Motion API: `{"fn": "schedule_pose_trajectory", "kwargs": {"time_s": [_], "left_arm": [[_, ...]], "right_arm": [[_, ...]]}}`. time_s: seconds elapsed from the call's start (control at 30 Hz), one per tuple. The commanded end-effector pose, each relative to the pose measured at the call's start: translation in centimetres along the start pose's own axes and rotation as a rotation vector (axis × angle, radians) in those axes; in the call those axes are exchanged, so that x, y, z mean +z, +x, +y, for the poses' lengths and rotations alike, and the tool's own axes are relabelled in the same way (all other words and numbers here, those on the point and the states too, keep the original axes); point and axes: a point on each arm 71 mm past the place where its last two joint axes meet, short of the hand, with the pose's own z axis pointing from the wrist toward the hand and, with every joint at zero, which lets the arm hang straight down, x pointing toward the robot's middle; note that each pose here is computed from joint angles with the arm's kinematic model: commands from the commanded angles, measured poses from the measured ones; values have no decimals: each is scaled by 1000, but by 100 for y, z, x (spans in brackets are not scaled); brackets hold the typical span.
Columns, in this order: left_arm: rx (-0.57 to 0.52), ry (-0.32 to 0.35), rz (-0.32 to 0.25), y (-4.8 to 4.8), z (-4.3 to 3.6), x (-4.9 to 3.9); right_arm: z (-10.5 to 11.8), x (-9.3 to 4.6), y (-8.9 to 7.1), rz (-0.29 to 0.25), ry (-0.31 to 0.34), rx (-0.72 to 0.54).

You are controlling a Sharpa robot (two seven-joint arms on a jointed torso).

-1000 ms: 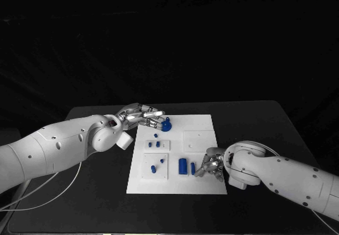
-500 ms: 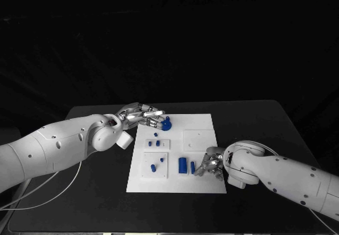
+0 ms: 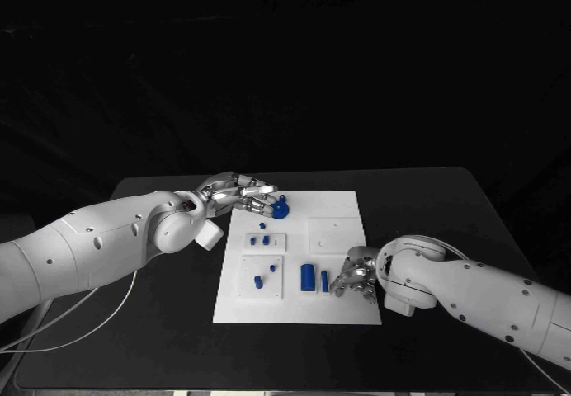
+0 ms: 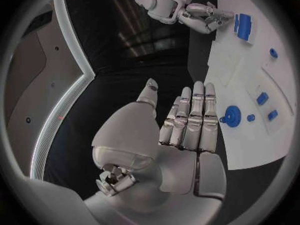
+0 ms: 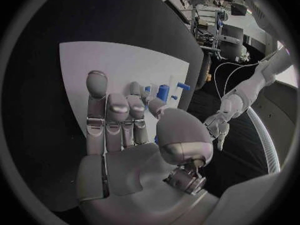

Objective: Assemble the parts on the task board

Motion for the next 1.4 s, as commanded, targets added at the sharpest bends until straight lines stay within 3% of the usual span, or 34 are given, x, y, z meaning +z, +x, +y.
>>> {"fn": "schedule_pose_trajectory", "kwargs": {"time_s": [0.03,0.5,0.8,0.97,1.2,1.4], "left_arm": [[-8,2,19,13,-4,2],[-8,0,21,14,-2,6],[-8,9,-3,-27,-2,19],[-16,22,-56,-120,10,28],[-25,33,-150,-297,28,3],[-41,31,-228,-459,49,-16]], "right_arm": [[-69,18,19,14,43,-23],[-65,20,23,23,28,-19],[-118,-51,-39,16,-39,98],[-163,-54,-261,-21,-112,216],[-236,-17,-800,-120,-281,448],[-297,72,-1151,-187,-392,591]]}}
